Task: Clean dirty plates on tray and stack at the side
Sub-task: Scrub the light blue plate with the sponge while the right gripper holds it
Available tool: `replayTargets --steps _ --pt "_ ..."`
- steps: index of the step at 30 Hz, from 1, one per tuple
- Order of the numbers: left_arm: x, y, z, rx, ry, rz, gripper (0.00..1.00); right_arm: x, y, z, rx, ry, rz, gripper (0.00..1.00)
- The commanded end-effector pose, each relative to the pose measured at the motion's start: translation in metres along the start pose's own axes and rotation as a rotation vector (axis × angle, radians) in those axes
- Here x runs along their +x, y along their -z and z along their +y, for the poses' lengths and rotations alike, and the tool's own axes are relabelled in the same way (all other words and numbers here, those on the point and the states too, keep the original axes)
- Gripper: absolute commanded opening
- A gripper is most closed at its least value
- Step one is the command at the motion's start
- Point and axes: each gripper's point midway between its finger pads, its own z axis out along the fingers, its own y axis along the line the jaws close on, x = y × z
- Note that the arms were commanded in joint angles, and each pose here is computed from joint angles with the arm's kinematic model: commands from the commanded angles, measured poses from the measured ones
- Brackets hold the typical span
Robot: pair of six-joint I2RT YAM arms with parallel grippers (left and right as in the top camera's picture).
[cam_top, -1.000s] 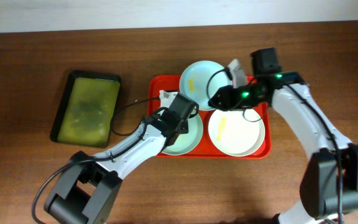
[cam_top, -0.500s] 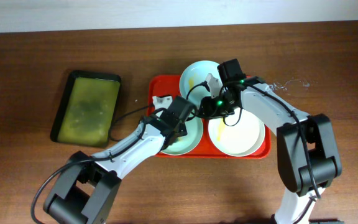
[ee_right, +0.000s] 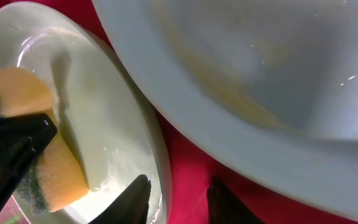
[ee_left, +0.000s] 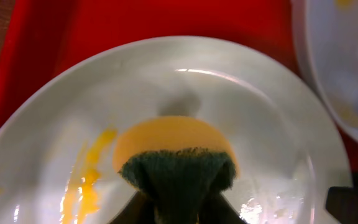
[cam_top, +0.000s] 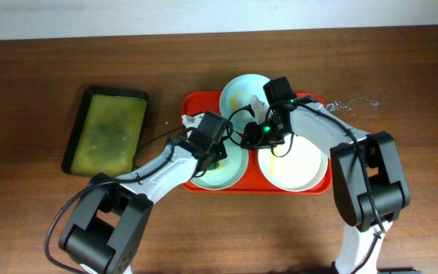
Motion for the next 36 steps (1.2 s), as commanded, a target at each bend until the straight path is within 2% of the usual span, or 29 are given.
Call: replayTargets --steps 1,3,4,6,7,9,10,11,12,13,16,18,19,21,23,25,26,27,28,30,31,33,34,35,36 --pt "0.003 -0.001 -0.003 0.018 -0.004 0.011 0.2 0.005 -0.006 0.001 -0.006 0.012 0.022 0.33" --pt "-0.008 0.011 -0.007 0.034 -0.062 -0.028 0.17 0.006 -0.006 0.001 -0.005 0.011 0.024 0.33" --pt "-0.014 0.019 -0.008 0.035 -0.082 -0.058 0.27 0.006 -0.006 0.001 -0.005 0.011 0.024 0.33" --pt "-0.015 0.019 -0.007 0.027 -0.085 -0.06 0.82 0.006 -0.006 0.001 -0.005 0.011 0.024 0.34" --pt "-0.017 0.019 0.002 -0.018 -0.09 -0.076 0.84 0.006 -0.006 0.001 -0.005 0.012 0.024 0.34" --pt "-0.017 0.017 0.008 -0.046 -0.091 -0.082 0.72 0.006 -0.006 0.001 -0.005 0.011 0.024 0.34" --pt "-0.016 0.015 0.008 -0.049 -0.092 -0.078 0.6 0.006 -0.006 0.001 -0.005 0.012 0.024 0.34" --pt "-0.013 0.012 0.006 -0.036 -0.092 -0.062 0.42 0.006 -0.006 0.001 -0.005 0.012 0.023 0.34" --pt "-0.009 0.008 0.004 -0.022 -0.093 -0.042 0.34 0.006 -0.006 0.001 -0.005 0.012 0.023 0.35" --pt "-0.008 0.006 0.004 -0.023 -0.094 -0.04 0.34 0.005 -0.006 0.001 -0.005 0.012 0.023 0.39" --pt "-0.008 0.006 0.002 -0.014 -0.093 -0.037 0.3 0.004 -0.006 0.001 -0.005 0.014 0.019 0.38" --pt "-0.006 0.004 0.002 -0.009 -0.094 -0.028 0.44 0.004 -0.007 0.001 -0.005 0.014 0.019 0.33" --pt "-0.005 0.002 0.002 -0.011 -0.094 -0.025 0.46 0.009 -0.008 0.002 -0.004 0.009 0.036 0.25" --pt "-0.005 0.002 0.002 -0.01 -0.094 -0.025 0.44 0.012 -0.011 0.005 0.005 0.021 0.044 0.24" --pt "-0.004 0.002 0.001 -0.006 -0.094 -0.02 0.49 0.015 -0.013 0.008 0.017 0.032 0.058 0.23" --pt "-0.004 0.002 0.001 -0.006 -0.094 -0.02 0.48 0.019 -0.014 0.003 0.056 0.022 0.07 0.23" --pt "-0.004 0.002 0.001 -0.007 -0.094 -0.019 0.41 0.019 -0.013 0.002 0.057 0.02 0.071 0.2" --pt "-0.004 0.002 0.001 -0.007 -0.094 -0.019 0.39 0.019 -0.013 0.002 0.057 0.021 0.069 0.18" --pt "-0.004 0.002 0.001 -0.006 -0.094 -0.019 0.39 0.018 -0.013 0.002 0.056 0.022 0.067 0.11" --pt "-0.003 0.002 0.001 -0.006 -0.094 -0.019 0.53 0.016 -0.014 0.002 0.056 0.025 0.061 0.12" --pt "-0.003 0.002 0.001 -0.006 -0.094 -0.018 0.45 0.016 -0.014 0.002 0.055 0.026 0.06 0.12" --pt "-0.002 0.002 0.0 0.0 -0.095 -0.013 0.43 0.016 -0.014 0.003 0.055 0.026 0.059 0.12" --pt "-0.002 0.002 0.0 -0.001 -0.095 -0.013 0.28 0.016 -0.014 0.003 0.055 0.027 0.058 0.12" --pt "0.0 0.001 -0.001 0.008 -0.095 -0.003 0.27 0.016 -0.014 0.003 0.055 0.027 0.057 0.13" --pt "0.001 0.0 -0.001 0.009 -0.096 0.003 0.31 0.015 -0.014 0.003 0.055 0.027 0.057 0.13"
